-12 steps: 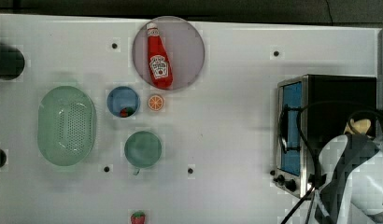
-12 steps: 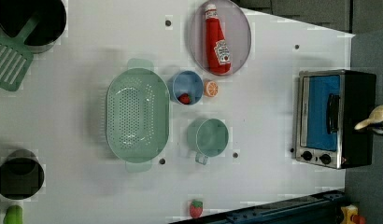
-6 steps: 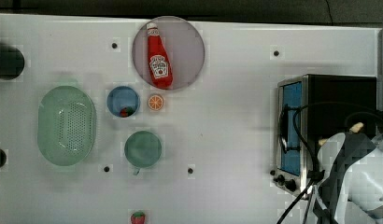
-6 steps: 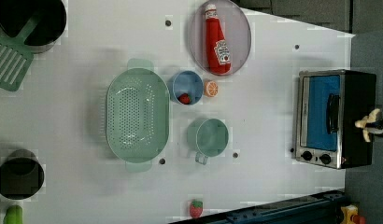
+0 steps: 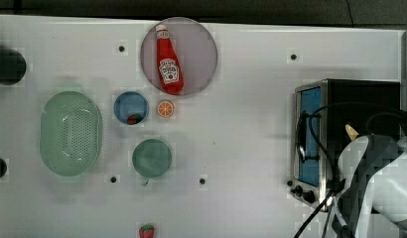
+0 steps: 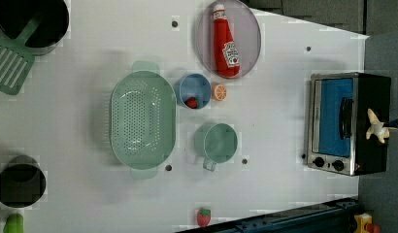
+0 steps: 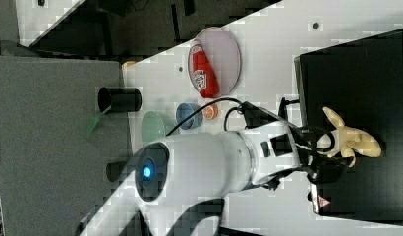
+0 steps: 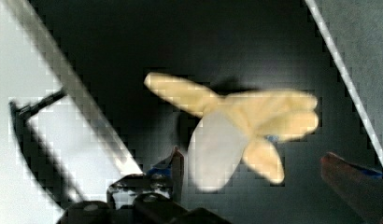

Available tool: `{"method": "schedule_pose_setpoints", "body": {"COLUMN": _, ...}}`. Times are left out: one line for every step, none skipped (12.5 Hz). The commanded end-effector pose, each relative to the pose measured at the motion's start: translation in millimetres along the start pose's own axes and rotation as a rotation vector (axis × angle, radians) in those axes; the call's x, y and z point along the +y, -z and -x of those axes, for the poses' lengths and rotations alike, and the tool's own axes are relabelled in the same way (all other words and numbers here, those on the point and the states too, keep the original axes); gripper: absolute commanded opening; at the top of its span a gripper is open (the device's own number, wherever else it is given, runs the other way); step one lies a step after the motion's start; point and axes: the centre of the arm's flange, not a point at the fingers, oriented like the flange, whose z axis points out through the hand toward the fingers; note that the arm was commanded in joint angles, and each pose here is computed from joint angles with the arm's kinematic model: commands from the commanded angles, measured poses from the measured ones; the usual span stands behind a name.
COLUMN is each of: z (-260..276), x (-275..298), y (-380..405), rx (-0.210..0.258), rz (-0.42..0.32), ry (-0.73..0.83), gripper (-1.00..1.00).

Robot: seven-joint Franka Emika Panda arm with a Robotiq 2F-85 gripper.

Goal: Pick banana from table and place on oven.

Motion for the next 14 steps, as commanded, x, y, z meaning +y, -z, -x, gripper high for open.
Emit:
{"method": "schedule_pose_setpoints", "body": {"z": -10.9, "x": -25.3, "y": 102.2, "rx": 0.104, "rz": -0.064, "ry": 0.079, "gripper": 1.0}}
{"method": "schedule_pose_setpoints", "body": {"z": -6.2, "x": -35.7, "y": 125.5, "rx": 0.092, "rz": -0.083, "ry": 0.091, "gripper": 1.0}}
{"method": "schedule_pose_setpoints", "body": {"z": -0.3, "x": -47.7, "y": 149.3, "rx": 0.088, "rz": -0.103, "ry": 0.091, "gripper": 1.0}}
{"method": "schedule_pose_setpoints", "body": {"z": 6.6, "x": -62.7, "y": 170.7, "rx": 0.091, "rz": -0.123, "ry": 0.067, "gripper": 1.0}}
{"method": "schedule_pose_setpoints", "body": {"z": 14.7, "x": -80.3, "y": 187.7, "rx": 0.093, "rz": -0.144, "ry": 0.009, "gripper": 1.0}}
{"method": "schedule_pose_setpoints", "body": {"z": 24.5, "x": -100.7, "y": 200.5, "rx": 0.081, "rz": -0.157, "ry": -0.053, "gripper": 1.0}}
{"method": "schedule_pose_setpoints", "body": {"z": 35.5, "x": -123.1, "y": 211.4, "rx": 0.061, "rz": -0.162, "ry": -0.115, "gripper": 1.0}}
{"method": "schedule_pose_setpoints", "body": {"z": 47.1, "x": -147.4, "y": 220.6, "rx": 0.035, "rz": -0.159, "ry": -0.176, "gripper": 1.0}}
{"method": "schedule_pose_setpoints", "body": {"z": 60.0, "x": -173.0, "y": 228.6, "rx": 0.006, "rz": -0.154, "ry": -0.23, "gripper": 1.0}}
{"method": "schedule_pose_setpoints", "body": {"z": 72.8, "x": -197.8, "y": 235.1, "rx": -0.019, "rz": -0.144, "ry": -0.27, "gripper": 1.0}}
{"method": "schedule_pose_setpoints", "body": {"z": 83.7, "x": -219.8, "y": 241.6, "rx": -0.027, "rz": -0.137, "ry": -0.303, "gripper": 1.0}}
{"method": "schedule_pose_setpoints", "body": {"z": 92.8, "x": -237.5, "y": 249.1, "rx": -0.02, "rz": -0.139, "ry": -0.329, "gripper": 1.0}}
{"method": "schedule_pose_setpoints", "body": {"z": 100.3, "x": -249.9, "y": 255.4, "rx": -0.014, "rz": -0.142, "ry": -0.365, "gripper": 1.0}}
{"method": "schedule_pose_setpoints", "body": {"z": 106.9, "x": -256.6, "y": 259.5, "rx": -0.019, "rz": -0.139, "ry": -0.398, "gripper": 1.0}}
